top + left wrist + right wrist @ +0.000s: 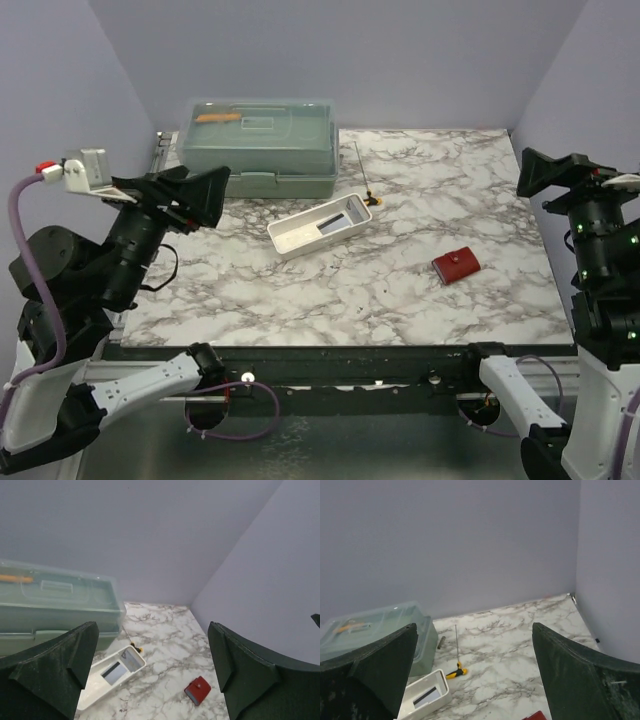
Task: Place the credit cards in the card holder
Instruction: Reset both arms
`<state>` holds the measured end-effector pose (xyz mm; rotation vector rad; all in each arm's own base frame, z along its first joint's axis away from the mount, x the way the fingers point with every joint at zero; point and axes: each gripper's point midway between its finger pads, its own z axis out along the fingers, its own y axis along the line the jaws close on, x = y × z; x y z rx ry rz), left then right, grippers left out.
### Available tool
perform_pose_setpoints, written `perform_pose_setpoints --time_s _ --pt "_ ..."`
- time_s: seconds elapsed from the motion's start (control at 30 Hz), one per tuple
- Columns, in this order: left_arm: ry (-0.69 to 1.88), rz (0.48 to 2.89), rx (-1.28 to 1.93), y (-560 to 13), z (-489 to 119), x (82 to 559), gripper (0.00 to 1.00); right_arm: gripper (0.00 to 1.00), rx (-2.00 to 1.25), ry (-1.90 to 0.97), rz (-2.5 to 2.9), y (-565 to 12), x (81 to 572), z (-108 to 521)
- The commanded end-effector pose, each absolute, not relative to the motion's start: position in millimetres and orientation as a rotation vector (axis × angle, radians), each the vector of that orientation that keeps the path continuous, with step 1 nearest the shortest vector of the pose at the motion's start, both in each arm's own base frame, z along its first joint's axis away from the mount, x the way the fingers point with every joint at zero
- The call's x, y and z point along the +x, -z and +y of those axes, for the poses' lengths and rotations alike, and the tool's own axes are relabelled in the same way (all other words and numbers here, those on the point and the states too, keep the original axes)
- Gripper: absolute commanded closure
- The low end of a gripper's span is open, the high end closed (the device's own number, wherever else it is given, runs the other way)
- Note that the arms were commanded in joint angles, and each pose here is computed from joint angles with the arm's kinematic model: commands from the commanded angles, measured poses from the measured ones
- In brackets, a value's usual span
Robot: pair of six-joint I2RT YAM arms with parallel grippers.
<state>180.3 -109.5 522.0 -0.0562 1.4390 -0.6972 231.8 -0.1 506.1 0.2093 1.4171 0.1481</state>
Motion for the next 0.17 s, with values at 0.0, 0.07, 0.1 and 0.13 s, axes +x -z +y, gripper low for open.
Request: perform_pose_setpoints --time_s 0.0,0.07,0.1,0.13 --pt "0.613 1.356 -0.108 -539.4 -88.2 184.7 0.01 0.0 0.139 -0.14 1.329 -517.0 210.3 4.0" --pt "0.608 1.353 -0.117 -540.2 -87.1 185.5 0.01 0.0 0.128 -0.164 1.318 -518.3 204.3 8.0" --pt "0.609 1.352 -0.119 -540.8 -87.4 185.9 0.01 0.0 0.126 -0.158 1.337 -516.4 205.8 7.9" --pt "0.614 1.352 -0.12 -541.3 -88.4 186.1 0.01 0.0 0.101 -0.164 1.349 -514.8 206.9 11.4"
